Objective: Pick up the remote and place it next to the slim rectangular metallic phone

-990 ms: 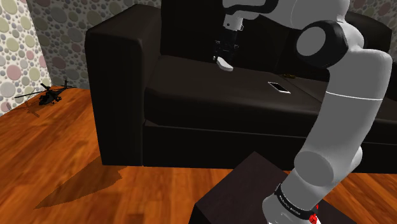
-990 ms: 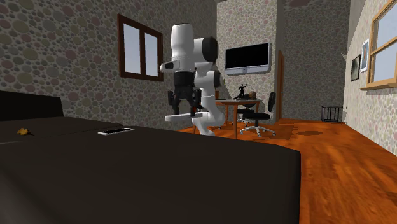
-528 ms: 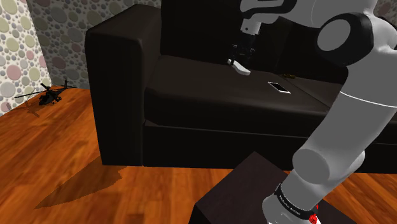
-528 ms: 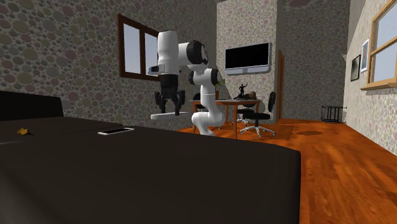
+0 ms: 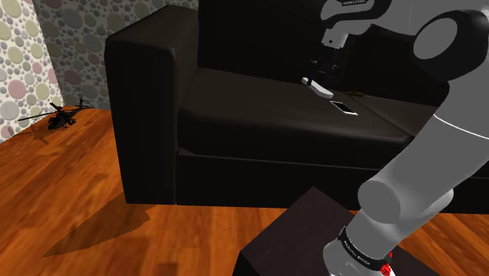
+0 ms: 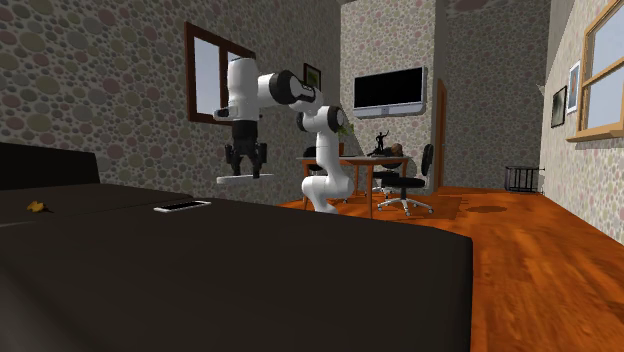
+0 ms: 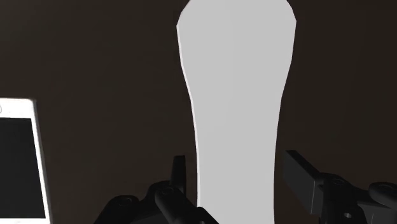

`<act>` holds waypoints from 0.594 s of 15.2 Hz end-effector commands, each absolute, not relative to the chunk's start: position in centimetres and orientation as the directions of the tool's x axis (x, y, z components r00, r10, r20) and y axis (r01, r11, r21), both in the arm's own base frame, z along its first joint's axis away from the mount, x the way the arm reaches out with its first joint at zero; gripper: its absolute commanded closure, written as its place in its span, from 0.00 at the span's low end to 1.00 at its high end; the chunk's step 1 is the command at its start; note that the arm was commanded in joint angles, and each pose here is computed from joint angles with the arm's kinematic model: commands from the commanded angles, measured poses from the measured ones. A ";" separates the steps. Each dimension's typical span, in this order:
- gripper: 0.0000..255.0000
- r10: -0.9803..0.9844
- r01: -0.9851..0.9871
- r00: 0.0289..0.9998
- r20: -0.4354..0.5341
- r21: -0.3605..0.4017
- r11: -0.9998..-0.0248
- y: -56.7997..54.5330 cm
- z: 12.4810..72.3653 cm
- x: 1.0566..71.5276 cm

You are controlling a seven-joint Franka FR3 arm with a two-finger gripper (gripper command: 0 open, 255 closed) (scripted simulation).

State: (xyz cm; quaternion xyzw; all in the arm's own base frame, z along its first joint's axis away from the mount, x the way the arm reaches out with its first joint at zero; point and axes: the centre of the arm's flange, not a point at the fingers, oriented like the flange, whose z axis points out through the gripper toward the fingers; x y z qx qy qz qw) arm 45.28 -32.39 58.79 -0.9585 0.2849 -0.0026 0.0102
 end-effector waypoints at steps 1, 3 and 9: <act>1.00 -0.545 -0.545 0.838 0.000 -0.022 -0.838 -34.3 58.8 43.4; 1.00 -0.545 -0.545 0.838 0.000 -0.022 -0.838 -36.0 58.9 41.4; 1.00 -0.545 -0.545 0.838 0.000 -0.022 -0.838 -41.2 58.9 35.4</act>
